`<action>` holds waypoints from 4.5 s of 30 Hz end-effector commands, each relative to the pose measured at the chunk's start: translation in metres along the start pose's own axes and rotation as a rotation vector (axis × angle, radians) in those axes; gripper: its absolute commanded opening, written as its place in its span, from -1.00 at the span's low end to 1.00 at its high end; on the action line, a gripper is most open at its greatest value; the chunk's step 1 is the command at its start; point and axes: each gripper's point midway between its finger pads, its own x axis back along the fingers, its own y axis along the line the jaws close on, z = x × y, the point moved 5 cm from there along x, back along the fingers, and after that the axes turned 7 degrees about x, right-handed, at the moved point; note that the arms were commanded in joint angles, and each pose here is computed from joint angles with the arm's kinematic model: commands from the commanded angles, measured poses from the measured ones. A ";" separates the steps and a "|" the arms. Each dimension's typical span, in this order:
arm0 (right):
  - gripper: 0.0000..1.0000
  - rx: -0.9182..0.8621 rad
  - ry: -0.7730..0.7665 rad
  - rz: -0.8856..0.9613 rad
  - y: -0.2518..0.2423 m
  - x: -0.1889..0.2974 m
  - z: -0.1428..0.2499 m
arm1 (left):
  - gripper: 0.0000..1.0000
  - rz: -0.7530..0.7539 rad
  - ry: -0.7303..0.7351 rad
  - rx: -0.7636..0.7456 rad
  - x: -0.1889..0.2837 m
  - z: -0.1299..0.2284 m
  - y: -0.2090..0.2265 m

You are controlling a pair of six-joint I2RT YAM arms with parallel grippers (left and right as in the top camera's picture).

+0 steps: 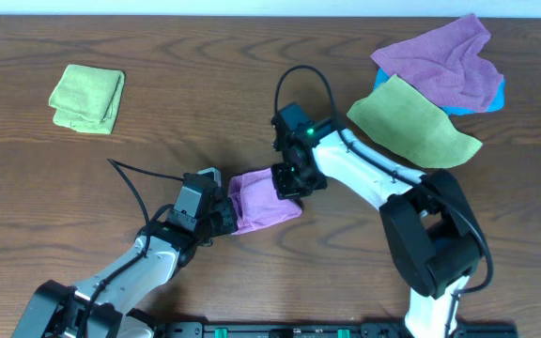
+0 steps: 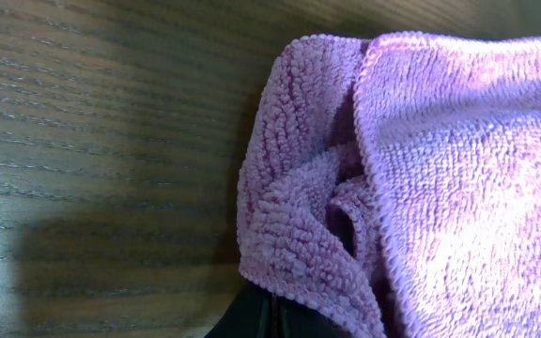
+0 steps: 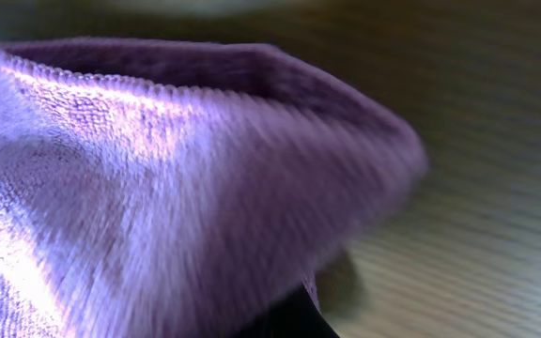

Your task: Fold the cloth

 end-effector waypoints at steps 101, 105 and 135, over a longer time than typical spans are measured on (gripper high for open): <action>-0.97 -0.046 0.059 -0.088 -0.039 0.013 0.004 | -0.89 0.467 -0.753 0.611 0.171 -0.276 0.132; -0.97 -0.048 0.066 -0.087 -0.039 0.013 0.006 | -0.89 0.519 -0.705 0.569 0.165 -0.316 0.133; -0.97 -0.011 0.091 -0.083 -0.015 0.007 0.013 | -0.88 0.497 -0.503 0.826 0.073 -0.339 0.186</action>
